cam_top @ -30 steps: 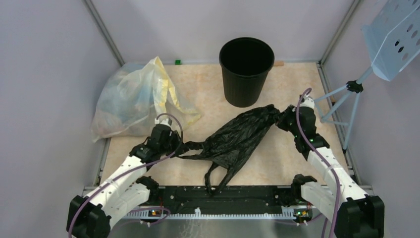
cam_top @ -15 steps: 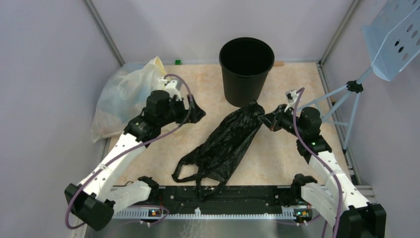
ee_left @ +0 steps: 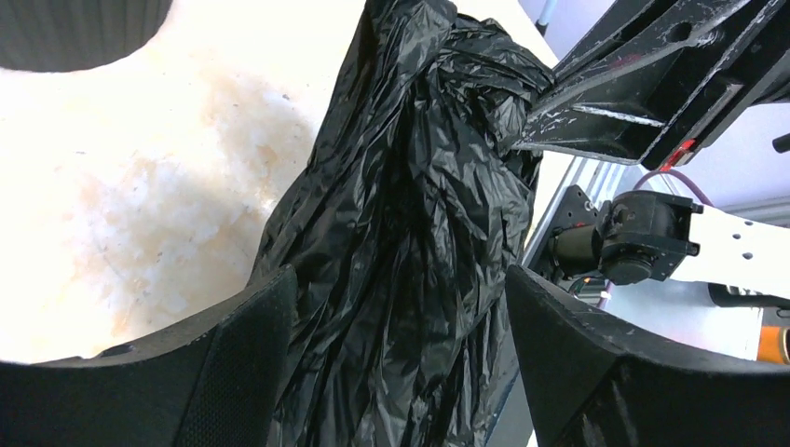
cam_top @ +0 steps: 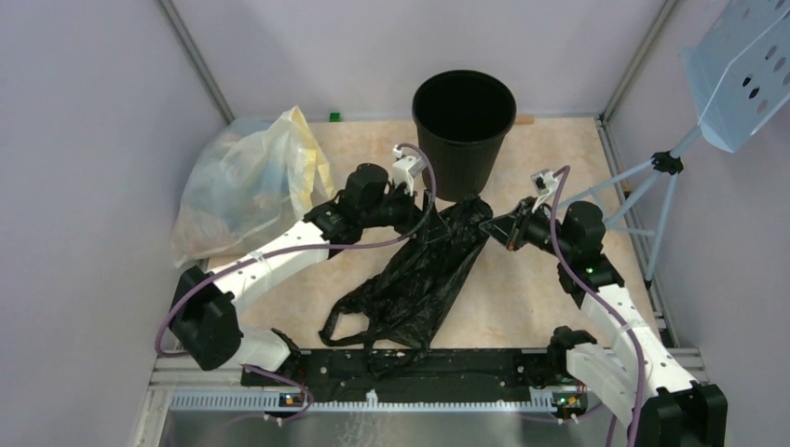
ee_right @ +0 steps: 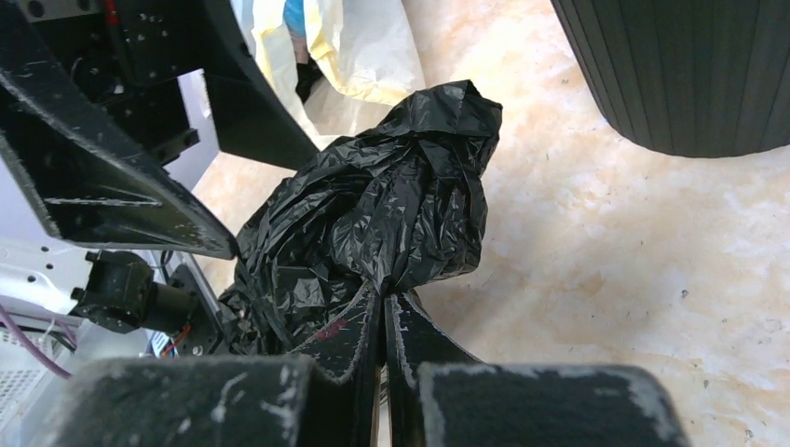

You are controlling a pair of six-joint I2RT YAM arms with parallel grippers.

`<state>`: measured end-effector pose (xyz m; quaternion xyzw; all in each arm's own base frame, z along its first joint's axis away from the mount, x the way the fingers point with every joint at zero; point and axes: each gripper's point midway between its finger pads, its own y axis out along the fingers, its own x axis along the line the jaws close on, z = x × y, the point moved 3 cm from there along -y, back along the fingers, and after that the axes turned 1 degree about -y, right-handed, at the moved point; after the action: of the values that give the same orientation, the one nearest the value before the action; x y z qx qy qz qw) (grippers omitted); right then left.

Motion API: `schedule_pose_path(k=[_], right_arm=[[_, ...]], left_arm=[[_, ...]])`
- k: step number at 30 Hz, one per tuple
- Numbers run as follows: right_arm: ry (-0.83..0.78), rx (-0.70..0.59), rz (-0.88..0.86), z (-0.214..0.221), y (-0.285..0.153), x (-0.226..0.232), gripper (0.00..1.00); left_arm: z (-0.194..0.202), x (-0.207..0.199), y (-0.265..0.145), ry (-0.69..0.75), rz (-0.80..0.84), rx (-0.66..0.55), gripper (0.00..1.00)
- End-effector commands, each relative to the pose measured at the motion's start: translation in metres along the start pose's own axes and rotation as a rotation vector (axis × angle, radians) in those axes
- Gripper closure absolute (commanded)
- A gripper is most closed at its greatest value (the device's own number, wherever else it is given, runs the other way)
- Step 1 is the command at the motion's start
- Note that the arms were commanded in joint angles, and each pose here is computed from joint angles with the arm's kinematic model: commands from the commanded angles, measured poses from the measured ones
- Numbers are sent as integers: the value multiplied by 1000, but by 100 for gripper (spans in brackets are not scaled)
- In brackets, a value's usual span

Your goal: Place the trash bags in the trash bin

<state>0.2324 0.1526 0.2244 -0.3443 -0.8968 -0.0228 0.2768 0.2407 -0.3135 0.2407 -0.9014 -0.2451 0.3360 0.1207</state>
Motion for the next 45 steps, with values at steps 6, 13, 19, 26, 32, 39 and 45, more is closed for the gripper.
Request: schedule_pose_path(k=[6, 13, 19, 26, 32, 39, 45], right_arm=[[-78, -16, -80, -6, 6, 21, 100], [-110, 18, -109, 0, 14, 35, 100], [-111, -17, -101, -2, 8, 38, 98], [-94, -31, 69, -1, -3, 19, 68], [-13, -196, 411, -5, -36, -20, 52], [9, -126, 279, 2, -20, -7, 41], [-58, -131, -120, -4, -11, 50, 29]], left_arm=[[-29, -35, 11, 56, 183, -110, 18], [-24, -32, 33, 22, 162, -52, 62], [-23, -21, 33, 41, 92, -48, 84], [-27, -26, 19, 102, 108, -53, 100], [-34, -31, 7, 128, 128, 30, 100], [-24, -50, -7, 199, 262, 103, 100], [-19, -69, -19, 236, 406, 118, 100]])
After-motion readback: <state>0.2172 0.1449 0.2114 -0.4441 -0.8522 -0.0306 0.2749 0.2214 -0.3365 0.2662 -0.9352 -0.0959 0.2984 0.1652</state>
